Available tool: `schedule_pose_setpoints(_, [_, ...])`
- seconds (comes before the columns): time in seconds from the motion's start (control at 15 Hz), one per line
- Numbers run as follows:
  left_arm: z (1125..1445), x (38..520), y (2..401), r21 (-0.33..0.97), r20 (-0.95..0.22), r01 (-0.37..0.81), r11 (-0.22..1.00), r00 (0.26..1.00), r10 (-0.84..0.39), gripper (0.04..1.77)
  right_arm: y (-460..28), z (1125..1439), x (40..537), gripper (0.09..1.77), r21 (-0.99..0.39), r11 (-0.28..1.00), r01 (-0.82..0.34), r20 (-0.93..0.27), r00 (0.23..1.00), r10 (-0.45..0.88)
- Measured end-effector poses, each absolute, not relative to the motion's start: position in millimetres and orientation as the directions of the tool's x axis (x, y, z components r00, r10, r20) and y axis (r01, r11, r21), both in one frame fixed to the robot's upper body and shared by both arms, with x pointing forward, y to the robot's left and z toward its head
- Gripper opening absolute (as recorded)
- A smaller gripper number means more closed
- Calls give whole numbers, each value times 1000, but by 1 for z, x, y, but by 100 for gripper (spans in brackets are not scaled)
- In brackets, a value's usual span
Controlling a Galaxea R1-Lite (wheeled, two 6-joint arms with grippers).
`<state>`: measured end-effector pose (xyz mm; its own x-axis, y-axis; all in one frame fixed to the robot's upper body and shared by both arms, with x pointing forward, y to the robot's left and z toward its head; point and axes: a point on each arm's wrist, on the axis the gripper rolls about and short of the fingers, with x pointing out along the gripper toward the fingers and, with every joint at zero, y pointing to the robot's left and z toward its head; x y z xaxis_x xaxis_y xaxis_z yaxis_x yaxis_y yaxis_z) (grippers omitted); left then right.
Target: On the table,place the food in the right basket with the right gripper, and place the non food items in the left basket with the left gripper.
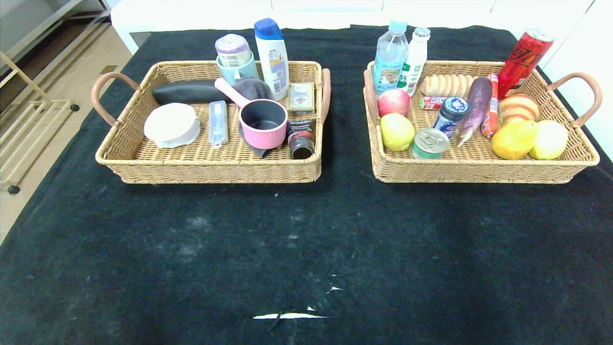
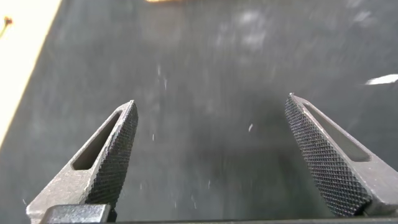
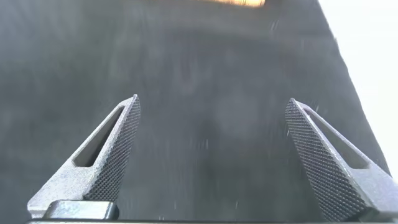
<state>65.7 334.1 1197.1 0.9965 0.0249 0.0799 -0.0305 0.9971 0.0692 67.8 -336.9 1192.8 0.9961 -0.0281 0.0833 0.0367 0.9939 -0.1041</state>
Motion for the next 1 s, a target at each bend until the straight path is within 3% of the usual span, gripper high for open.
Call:
schedule_pose_setpoints(0.27, [1187,68,333,48,32,0,999,999,-2,172,-336,1182,69,170,-60,998,0,-3,1000,0])
schedule_pose_setpoints(1.0, [1182,69,333,-16,-1,2,1000,1000,-2,172,-336,1182,69,170,2,1000,2,0,1000,-2])
